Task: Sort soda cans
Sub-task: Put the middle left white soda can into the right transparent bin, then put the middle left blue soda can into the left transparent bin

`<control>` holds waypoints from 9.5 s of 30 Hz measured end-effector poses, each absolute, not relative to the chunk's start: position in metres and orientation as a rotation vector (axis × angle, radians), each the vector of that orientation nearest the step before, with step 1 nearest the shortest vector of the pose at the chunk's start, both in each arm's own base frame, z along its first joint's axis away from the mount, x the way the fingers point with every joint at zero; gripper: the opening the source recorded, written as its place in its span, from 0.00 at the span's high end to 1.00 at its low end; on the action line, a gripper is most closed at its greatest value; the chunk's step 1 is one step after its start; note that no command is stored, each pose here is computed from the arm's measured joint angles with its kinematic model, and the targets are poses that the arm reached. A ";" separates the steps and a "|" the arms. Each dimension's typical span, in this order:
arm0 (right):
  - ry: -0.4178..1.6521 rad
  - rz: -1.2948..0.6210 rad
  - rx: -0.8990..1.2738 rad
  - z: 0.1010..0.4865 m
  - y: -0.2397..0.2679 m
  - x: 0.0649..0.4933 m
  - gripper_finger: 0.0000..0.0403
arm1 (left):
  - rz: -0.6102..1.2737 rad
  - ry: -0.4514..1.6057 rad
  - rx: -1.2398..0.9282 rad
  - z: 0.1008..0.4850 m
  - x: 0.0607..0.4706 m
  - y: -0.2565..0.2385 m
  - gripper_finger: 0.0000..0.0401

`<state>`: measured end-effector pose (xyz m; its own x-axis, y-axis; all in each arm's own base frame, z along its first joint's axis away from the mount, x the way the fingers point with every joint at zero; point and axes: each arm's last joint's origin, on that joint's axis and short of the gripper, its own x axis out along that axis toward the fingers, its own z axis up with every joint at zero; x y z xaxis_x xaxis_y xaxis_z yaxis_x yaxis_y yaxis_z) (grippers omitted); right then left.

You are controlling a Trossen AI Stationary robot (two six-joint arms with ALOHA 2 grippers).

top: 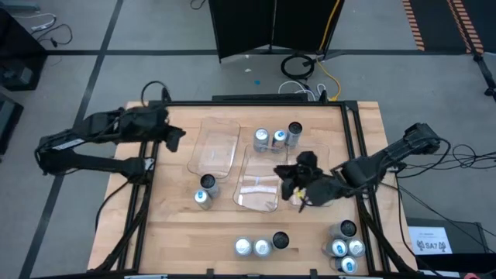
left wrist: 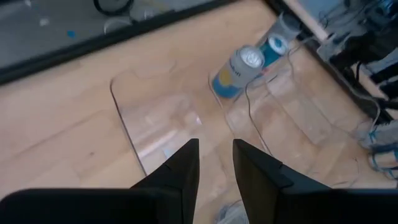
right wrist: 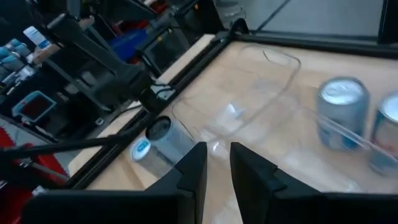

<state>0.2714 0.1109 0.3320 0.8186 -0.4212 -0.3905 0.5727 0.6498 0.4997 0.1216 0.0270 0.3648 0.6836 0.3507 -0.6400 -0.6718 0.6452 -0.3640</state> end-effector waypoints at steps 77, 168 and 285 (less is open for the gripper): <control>0.289 -0.076 0.016 0.385 0.024 0.396 0.06 | 0.216 0.316 -0.493 0.330 0.141 -0.007 0.73; 0.658 -0.391 0.248 0.409 0.043 0.380 0.41 | 0.116 0.358 -0.500 0.331 0.116 -0.008 0.73; 0.789 -0.759 0.499 0.350 0.080 0.187 0.25 | 0.263 0.323 -0.378 0.325 0.161 -0.007 0.64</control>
<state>0.1868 0.0800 0.3497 0.4691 -0.4145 -0.7798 0.7631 0.6347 0.1217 0.1611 -0.0072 0.3254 0.9153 0.1902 -0.3551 -0.3092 0.8968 -0.3166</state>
